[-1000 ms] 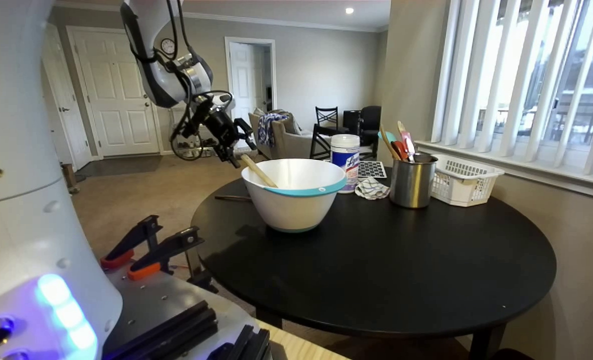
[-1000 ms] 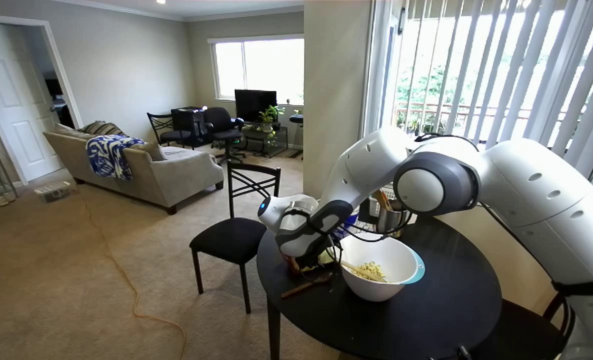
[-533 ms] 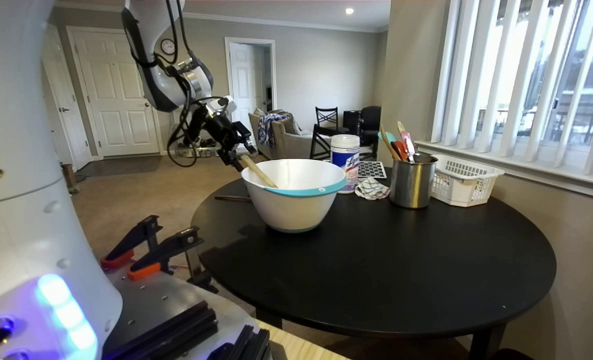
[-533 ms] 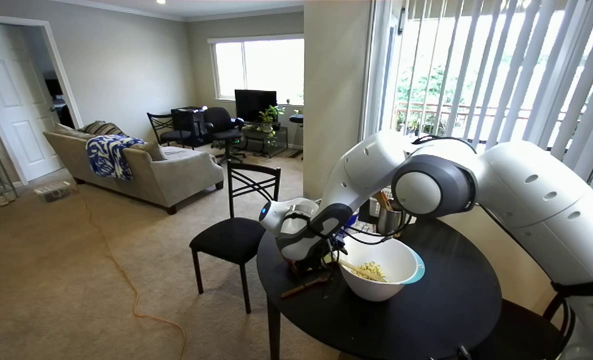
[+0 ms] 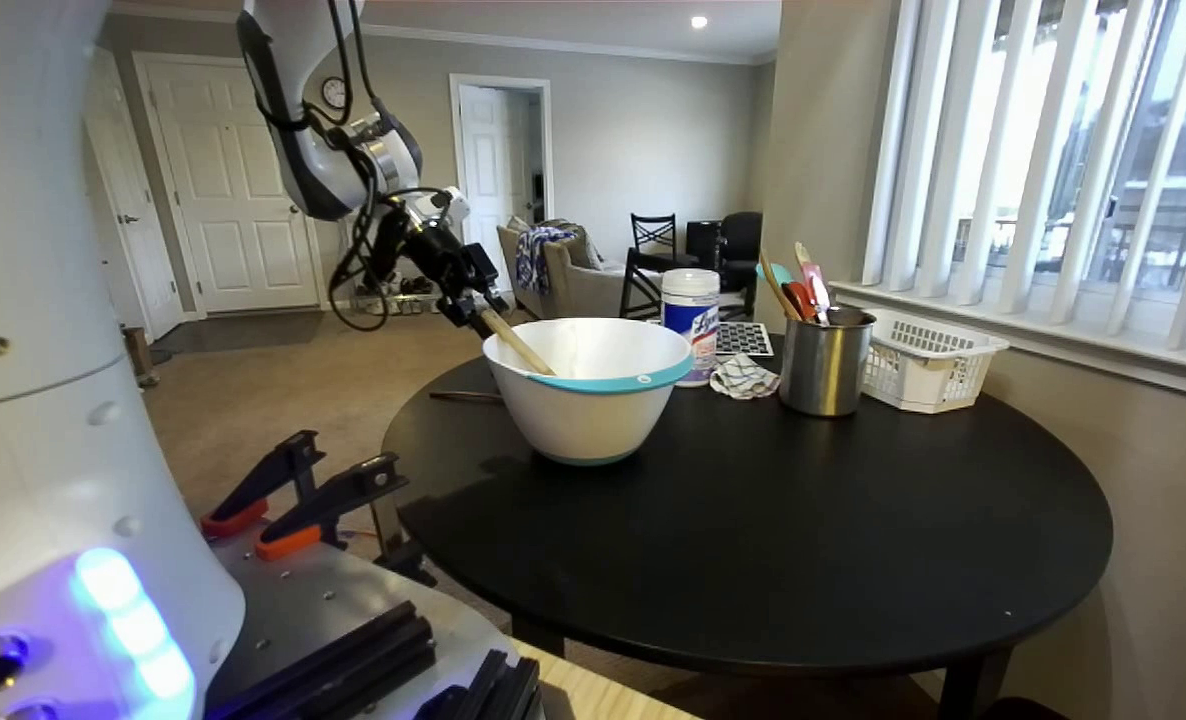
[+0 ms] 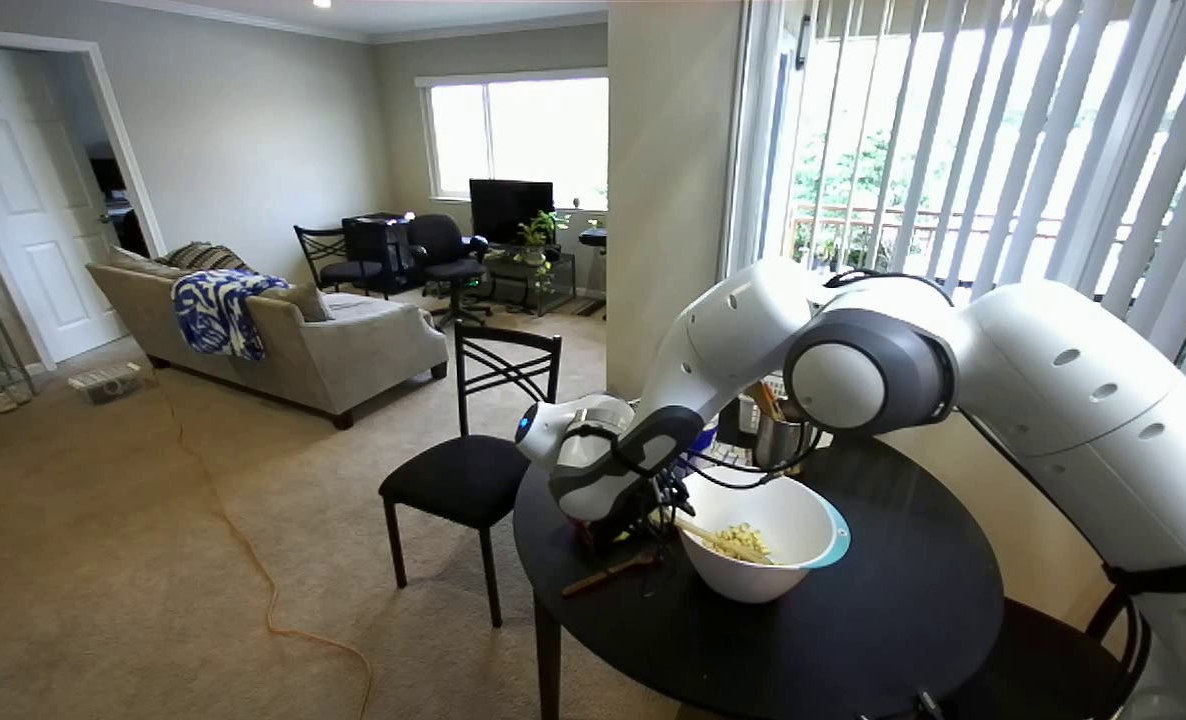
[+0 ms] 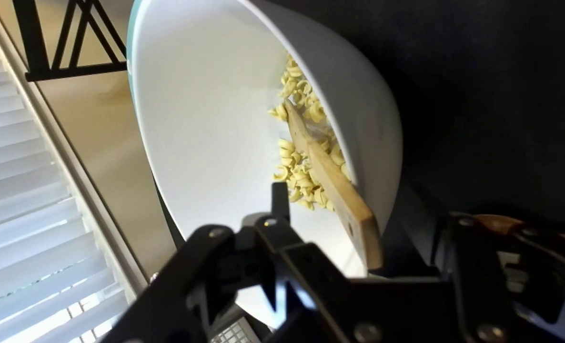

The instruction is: Stir the contents in the big white bowl

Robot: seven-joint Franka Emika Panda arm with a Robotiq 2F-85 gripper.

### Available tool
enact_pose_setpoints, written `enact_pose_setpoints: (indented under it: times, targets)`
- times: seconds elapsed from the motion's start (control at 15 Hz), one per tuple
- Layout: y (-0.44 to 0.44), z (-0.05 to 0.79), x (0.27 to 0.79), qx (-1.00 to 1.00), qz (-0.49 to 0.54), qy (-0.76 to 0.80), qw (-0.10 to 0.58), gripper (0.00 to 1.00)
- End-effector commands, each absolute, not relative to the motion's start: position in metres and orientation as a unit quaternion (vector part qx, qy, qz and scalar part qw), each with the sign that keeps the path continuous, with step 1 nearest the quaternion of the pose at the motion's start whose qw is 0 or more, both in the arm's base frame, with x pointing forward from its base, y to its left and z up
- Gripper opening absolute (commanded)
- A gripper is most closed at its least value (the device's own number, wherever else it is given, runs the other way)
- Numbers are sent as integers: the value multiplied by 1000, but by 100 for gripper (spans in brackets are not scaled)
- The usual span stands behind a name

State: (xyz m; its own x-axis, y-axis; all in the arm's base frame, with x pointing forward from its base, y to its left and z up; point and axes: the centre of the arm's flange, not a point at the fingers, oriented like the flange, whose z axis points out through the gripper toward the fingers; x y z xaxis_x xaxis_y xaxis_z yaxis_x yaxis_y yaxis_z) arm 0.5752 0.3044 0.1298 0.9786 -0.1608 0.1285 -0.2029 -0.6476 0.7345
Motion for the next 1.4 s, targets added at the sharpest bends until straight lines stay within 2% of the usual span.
enact_pose_setpoints:
  times: [0.0, 0.27, 0.4, 1.33]
  targets:
    - [307, 140, 568, 907, 32, -94, 410, 34]
    - [314, 146, 569, 909, 42, -87, 406, 7]
    - [317, 152, 571, 909, 49, -85, 406, 3]
    - [318, 178, 569, 908, 64, -84, 405, 5]
